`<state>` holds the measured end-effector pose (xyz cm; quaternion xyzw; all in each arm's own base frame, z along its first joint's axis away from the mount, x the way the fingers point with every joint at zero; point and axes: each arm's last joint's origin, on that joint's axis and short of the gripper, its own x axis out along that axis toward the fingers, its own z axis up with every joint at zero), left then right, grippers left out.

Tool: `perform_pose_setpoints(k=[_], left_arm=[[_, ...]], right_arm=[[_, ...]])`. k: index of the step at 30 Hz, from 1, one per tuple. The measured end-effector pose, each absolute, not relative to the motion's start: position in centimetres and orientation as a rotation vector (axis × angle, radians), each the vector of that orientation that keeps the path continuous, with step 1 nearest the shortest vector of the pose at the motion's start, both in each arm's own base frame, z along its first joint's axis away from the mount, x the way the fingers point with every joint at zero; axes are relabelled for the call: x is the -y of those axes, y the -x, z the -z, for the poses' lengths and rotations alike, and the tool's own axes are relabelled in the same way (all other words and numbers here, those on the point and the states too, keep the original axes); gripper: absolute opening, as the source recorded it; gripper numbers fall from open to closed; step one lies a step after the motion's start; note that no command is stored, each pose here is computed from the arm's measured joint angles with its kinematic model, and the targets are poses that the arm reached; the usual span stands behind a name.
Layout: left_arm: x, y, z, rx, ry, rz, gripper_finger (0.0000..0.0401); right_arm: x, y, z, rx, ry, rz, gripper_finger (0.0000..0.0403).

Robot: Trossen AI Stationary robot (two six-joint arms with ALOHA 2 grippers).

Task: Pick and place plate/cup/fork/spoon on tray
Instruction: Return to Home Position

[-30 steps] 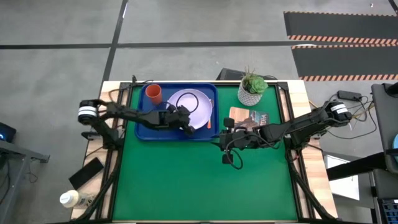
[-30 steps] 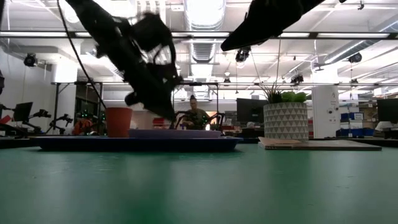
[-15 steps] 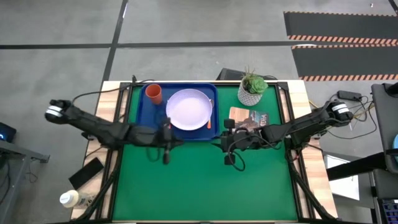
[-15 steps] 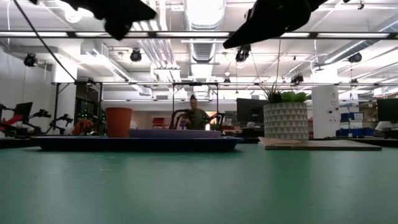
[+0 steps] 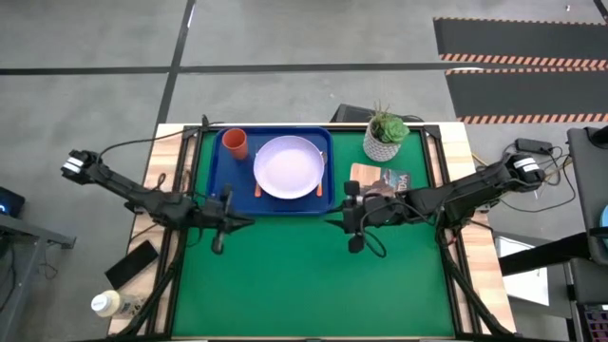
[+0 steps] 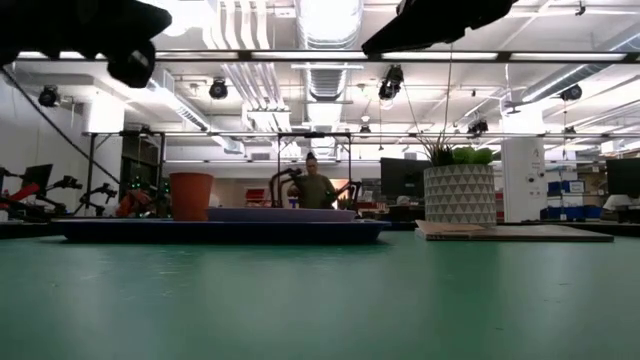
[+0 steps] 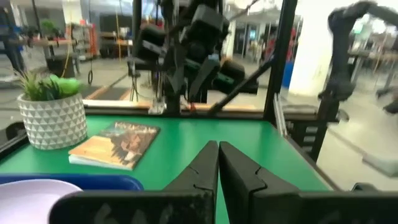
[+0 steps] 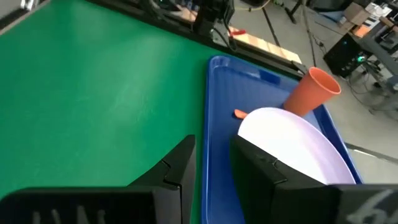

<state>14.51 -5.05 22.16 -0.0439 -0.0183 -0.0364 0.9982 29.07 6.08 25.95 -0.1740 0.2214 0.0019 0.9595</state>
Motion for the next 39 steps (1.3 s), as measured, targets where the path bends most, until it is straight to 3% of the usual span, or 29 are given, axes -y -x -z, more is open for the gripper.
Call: perform_pose_setpoints(k=[13,20,31,39], left_arm=[[3.5,-10.8,-19.2,0.195,0.148,0.069,0.0000],[3.1,-10.0,-19.6,0.274,0.097,0.049,0.0000],[1.7,-8.8,-20.4,0.324,-0.027,-0.331,0.0000],[1.6,-8.7,-19.9,0.287,-0.020,-0.327,0.0000]], right_arm=[[-5.5,-25.9,-26.2,-0.330,0.365,-0.026,0.0089],[-4.8,-23.1,-26.1,-0.244,0.362,-0.021,0.0089],[-4.0,-19.4,-26.0,-0.137,0.346,-0.048,0.0089],[-3.7,-17.6,-25.6,-0.068,0.353,-0.050,0.0089]])
